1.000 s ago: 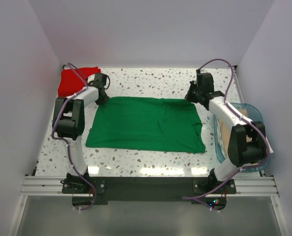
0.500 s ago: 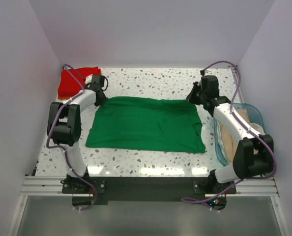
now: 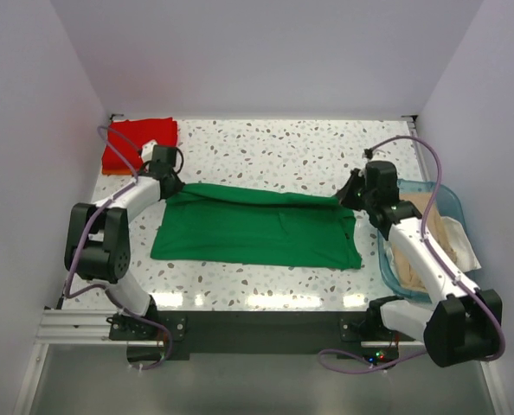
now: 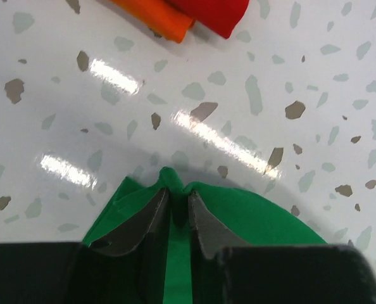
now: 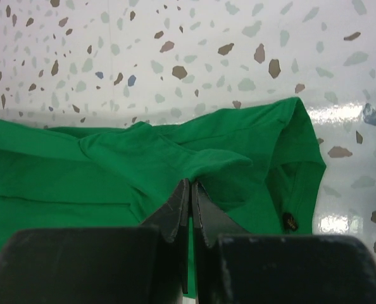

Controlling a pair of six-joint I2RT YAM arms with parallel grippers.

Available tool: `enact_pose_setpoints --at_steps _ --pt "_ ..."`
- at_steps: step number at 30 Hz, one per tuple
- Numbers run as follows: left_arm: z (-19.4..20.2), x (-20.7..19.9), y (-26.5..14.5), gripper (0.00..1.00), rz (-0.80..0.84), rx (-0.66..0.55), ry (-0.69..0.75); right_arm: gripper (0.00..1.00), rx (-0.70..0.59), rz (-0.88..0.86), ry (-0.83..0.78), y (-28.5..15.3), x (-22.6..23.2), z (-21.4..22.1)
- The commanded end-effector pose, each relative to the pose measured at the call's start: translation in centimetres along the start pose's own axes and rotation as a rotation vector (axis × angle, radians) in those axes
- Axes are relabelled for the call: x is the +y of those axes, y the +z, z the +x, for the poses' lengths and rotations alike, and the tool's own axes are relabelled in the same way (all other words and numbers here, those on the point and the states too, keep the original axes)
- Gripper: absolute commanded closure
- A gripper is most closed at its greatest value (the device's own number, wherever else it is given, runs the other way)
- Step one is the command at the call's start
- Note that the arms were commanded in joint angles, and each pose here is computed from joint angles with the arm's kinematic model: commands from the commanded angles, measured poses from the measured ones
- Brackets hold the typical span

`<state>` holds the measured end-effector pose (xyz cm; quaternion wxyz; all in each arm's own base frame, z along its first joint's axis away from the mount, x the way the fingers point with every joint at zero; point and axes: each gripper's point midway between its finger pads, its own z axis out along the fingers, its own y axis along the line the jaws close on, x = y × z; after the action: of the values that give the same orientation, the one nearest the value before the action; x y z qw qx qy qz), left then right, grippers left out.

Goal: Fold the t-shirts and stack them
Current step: Fold the tshirt

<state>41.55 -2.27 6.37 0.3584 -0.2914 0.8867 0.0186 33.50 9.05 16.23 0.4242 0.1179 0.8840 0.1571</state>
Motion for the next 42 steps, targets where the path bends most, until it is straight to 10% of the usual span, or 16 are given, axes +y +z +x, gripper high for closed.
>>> enact_pose_setpoints --at_steps 1,7,12,28,42 --pt "-1.6 -0.5 -1.6 0.75 0.053 -0.086 -0.082 1.0 -0.005 -0.005 0.034 -1.2 -0.4 1.0" --pt "-0.5 0.5 -3.2 0.45 0.131 -0.12 -0.195 1.0 0.061 -0.019 0.078 -1.2 -1.5 5.2" --pt "-0.7 0.5 -4.5 0.39 0.148 -0.114 -0.228 1.0 0.079 -0.023 0.077 -1.2 -2.1 6.8" --pt "-0.9 1.4 2.0 0.52 -0.199 0.032 -0.058 1.0 0.08 -0.057 0.079 -0.1 -1.5 6.8" --pt "2.3 -0.3 -0.8 0.71 0.067 0.102 0.01 1.0 0.084 -0.08 0.082 -0.2 -1.2 7.1"
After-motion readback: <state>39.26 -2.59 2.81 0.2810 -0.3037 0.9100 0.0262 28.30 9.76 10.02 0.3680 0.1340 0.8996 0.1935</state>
